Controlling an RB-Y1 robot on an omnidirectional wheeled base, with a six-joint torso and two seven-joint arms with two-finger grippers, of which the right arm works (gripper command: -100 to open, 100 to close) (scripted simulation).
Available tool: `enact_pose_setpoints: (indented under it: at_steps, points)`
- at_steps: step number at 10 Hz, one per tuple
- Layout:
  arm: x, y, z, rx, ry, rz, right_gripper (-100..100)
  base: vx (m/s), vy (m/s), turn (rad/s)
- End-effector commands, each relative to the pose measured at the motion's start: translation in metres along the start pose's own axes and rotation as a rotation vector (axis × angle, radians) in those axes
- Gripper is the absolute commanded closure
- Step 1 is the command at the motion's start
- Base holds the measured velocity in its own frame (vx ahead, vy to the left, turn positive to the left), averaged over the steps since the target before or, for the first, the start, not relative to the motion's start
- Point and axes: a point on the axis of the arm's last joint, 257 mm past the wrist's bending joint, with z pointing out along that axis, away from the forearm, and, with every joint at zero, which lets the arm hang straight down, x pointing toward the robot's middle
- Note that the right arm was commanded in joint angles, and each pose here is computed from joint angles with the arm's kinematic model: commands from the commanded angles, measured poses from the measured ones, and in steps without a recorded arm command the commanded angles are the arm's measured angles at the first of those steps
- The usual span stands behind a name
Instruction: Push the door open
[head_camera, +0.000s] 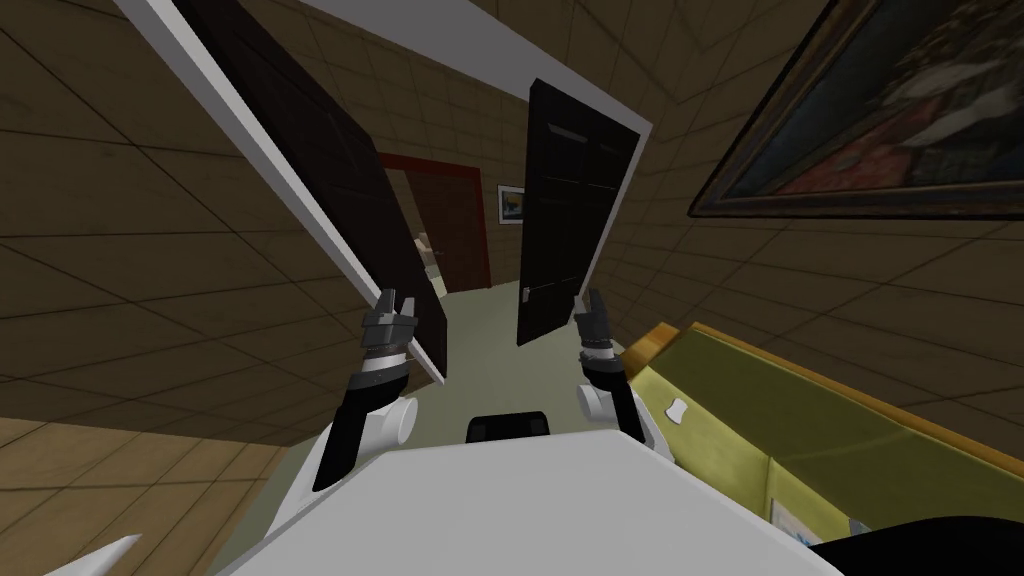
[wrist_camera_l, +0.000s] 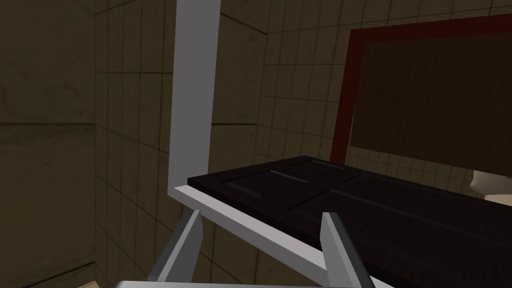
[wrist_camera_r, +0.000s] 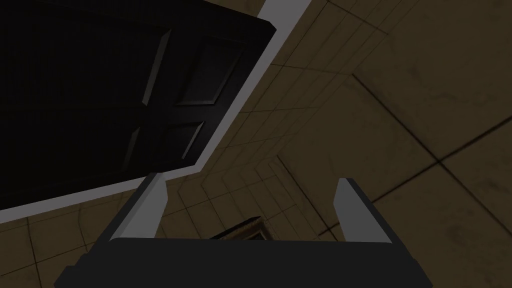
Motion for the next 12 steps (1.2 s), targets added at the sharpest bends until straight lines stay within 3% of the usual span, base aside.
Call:
enact_pose_setpoints:
  at_steps: [1,8,12]
  points:
    - [0.005,-0.016,-0.0048,0.025,0.008,0.013,-100,0.101,-0.037,0.049]
    - [0.031,-0.087,-0.0299,0.151,0.05,0.073,-100,0.096,-0.051,0.056]
    - [0.04,-0.109,-0.0404,0.194,0.063,0.091,-100,0.062,-0.045,0.037]
